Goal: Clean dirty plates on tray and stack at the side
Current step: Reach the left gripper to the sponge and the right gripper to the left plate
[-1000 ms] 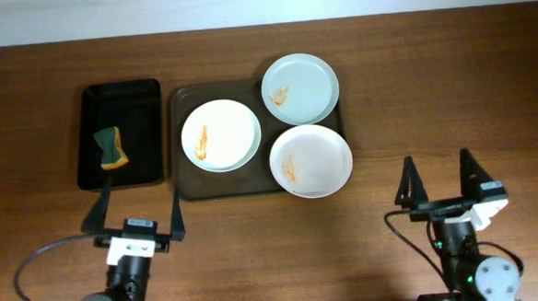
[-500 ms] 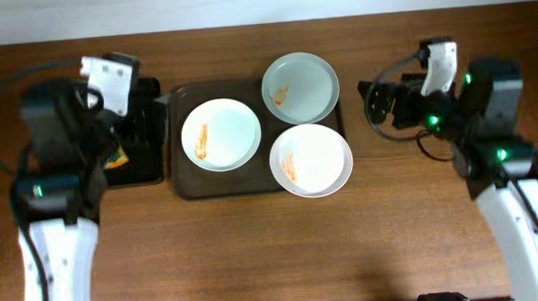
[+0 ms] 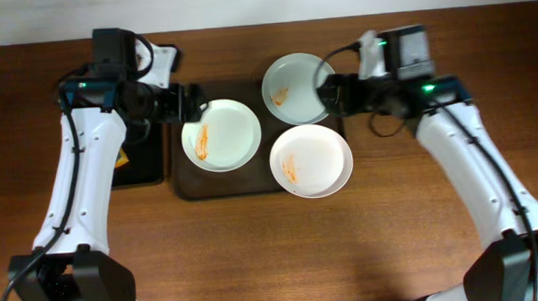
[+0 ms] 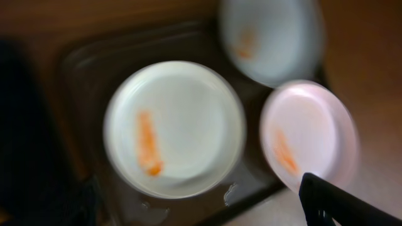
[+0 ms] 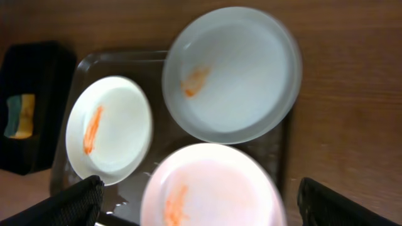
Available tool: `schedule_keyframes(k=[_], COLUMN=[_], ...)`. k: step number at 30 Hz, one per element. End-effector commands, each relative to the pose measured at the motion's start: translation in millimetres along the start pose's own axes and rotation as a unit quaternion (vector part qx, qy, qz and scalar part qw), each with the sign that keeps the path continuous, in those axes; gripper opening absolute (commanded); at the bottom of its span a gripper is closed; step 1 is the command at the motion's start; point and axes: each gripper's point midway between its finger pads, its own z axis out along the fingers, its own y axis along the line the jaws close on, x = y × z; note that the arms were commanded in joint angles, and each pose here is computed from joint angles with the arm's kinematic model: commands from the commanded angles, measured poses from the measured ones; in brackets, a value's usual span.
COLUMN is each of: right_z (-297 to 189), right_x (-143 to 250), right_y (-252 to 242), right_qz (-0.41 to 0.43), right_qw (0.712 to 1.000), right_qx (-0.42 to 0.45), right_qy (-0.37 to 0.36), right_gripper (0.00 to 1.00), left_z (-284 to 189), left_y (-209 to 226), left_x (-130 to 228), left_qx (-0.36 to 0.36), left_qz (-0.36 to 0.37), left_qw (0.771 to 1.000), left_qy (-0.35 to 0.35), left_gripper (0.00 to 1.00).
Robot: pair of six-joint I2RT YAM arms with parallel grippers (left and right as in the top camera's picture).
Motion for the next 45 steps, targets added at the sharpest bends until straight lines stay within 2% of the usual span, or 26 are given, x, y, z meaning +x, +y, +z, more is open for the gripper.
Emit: schedule_keyframes(k=[1,3,6,7,8,12,17,21,22,24,25,30,33,34,35,37,39,42,45], right_z=[25.8,64.1,129.3,144.4,159.0,174.2,196.6,211.6,213.2,212.9,212.3,208.1,202.4,200.1,196.6,194.8,200.4,213.2,220.4], right_x=[0.6,13.6,40.7,49.0,59.0,56.9,78.6,96.4,98.7,100.5,103.9,123.9,109.2,104.3,100.7,101.2,100.1,106.6,109.9], right_y=[30.2,51.8,72.3,77.5,84.8,85.9,82.3,98.8,100.2,99.4,97.3,94.9,84.1,84.5,81.1,78.9,80.0,86.6,86.0], right_qz=[0.000,-0.008,0.005,0.004,-0.006,0.017,0.011,-0.009,-0.011,-0.011,-0.011,0.000,-0.005,-0.030,-0.041,-0.047,-0.047,-0.047,-0.047], right_qw=[0.999,0.999,0.998,0.998,0.998,0.999,0.998,0.998,0.998,0.997,0.997,0.993,0.992,0.991,0.990,0.988,0.990,0.991,0.991], right_qx=[0.038,0.030,0.020,0.016,0.013,0.033,0.042,0.037,0.036,0.038,0.042,0.040,0.073,0.074,0.089,0.095,0.091,0.064,0.062], right_qy=[-0.011,0.023,0.051,0.056,0.061,0.032,0.054,0.056,0.058,0.061,0.068,0.115,0.104,0.104,0.103,0.107,0.101,0.108,0.108], right_gripper=[0.98,1.00,0.87,0.81,0.71,0.51,0.49,0.43,0.34,0.29,0.14,0.10,0.08,0.09,0.15,0.46,0.48,0.44,0.26], left_z=[-28.1,-45.1,-57.3,-59.9,-61.0,-50.9,-25.0,-21.5,-21.4,-21.2,-21.2,-20.6,-4.4,0.9,7.2,15.8,15.5,10.6,6.2], left_y=[75.0,106.0,132.5,138.4,143.6,147.9,156.9,158.0,158.0,158.0,157.9,155.4,158.1,159.3,161.0,162.7,162.5,173.0,185.3], left_x=[-9.9,-9.0,-6.9,-5.0,-3.0,0.9,11.9,13.8,13.9,14.3,14.4,24.4,41.4,46.5,51.4,61.2,62.0,64.5,65.1], left_qx=[-0.185,-0.254,-0.278,-0.282,-0.285,-0.285,-0.286,-0.286,-0.286,-0.286,-0.286,-0.284,-0.282,-0.281,-0.281,-0.280,-0.280,-0.286,-0.282], left_qz=[-0.146,-0.157,-0.180,-0.187,-0.192,-0.194,-0.194,-0.188,-0.188,-0.188,-0.188,-0.190,-0.195,-0.196,-0.197,-0.199,-0.200,-0.211,-0.230], left_qw=[0.971,0.953,0.941,0.939,0.937,0.937,0.938,0.940,0.940,0.940,0.940,0.940,0.937,0.936,0.935,0.932,0.932,0.928,0.926], left_qy=[-0.041,-0.051,-0.061,-0.061,-0.060,-0.047,-0.009,-0.002,-0.002,-0.001,-0.001,0.020,0.063,0.076,0.088,0.111,0.113,0.111,0.101], left_gripper=[0.99,0.99,0.99,0.99,0.99,0.99,0.99,0.99,0.99,0.99,0.99,0.99,0.98,0.98,0.98,0.98,0.98,0.98,0.98])
